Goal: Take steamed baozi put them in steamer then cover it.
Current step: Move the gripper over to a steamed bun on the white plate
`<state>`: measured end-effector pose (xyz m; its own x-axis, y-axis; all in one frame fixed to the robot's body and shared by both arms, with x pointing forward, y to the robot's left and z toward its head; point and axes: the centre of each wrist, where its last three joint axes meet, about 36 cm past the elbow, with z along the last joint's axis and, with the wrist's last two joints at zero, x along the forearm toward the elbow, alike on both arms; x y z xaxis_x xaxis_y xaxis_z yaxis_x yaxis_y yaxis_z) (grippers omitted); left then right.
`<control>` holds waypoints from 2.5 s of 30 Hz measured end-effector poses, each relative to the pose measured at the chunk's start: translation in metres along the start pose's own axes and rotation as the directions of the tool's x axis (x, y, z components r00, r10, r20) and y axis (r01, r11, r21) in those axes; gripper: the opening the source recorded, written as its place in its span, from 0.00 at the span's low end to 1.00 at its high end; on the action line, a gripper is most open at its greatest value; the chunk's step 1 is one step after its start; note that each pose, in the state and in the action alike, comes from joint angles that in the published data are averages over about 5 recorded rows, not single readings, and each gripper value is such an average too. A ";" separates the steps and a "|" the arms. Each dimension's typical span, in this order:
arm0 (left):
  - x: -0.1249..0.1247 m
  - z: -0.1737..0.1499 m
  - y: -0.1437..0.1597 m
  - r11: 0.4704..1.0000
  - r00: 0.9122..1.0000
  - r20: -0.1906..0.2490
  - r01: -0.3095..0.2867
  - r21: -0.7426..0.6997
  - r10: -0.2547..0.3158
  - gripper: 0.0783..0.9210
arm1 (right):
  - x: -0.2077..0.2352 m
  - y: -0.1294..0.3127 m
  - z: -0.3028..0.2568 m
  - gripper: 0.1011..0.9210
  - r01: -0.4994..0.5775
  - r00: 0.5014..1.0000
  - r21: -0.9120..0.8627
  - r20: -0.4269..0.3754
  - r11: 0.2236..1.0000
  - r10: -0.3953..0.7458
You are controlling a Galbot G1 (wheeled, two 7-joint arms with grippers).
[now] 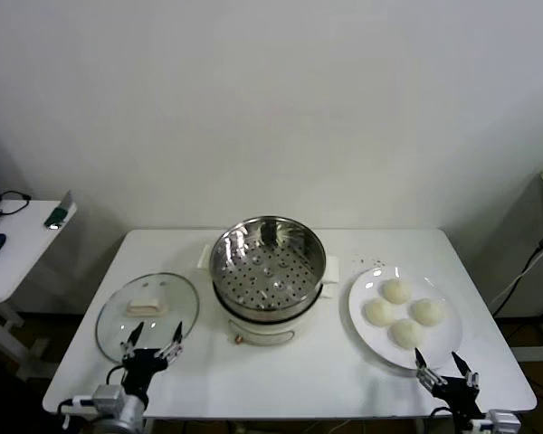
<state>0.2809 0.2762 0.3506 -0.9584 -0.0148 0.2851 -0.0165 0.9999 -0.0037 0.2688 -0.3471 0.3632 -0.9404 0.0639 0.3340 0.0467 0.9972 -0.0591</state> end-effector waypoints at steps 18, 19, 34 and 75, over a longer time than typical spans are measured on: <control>-0.002 -0.001 -0.004 1.000 0.999 0.025 -0.027 -0.011 0.028 0.88 | -0.115 -0.065 -0.141 0.88 0.217 0.970 0.655 -0.063 0.724 -0.234; -0.002 -0.001 -0.004 1.000 0.999 0.026 -0.029 -0.010 0.029 0.88 | -0.122 -0.071 -0.150 0.88 0.242 0.964 0.689 -0.091 0.683 -0.250; -0.005 0.000 -0.006 0.999 0.999 0.037 -0.038 -0.020 0.039 0.88 | -0.222 -0.112 -0.248 0.88 0.631 0.753 0.762 -0.559 0.143 -0.347; -0.004 0.007 -0.009 0.999 0.999 0.046 -0.028 -0.019 0.029 0.88 | -0.361 -0.051 -0.250 0.88 0.898 0.415 0.431 -0.896 -0.086 -0.157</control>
<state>0.2833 0.2674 0.3428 -0.9706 0.0137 0.2403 0.0156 0.9999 0.0062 0.6897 -0.4113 0.4809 -0.0962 -0.0943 0.9909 -0.9939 -0.0455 -0.1008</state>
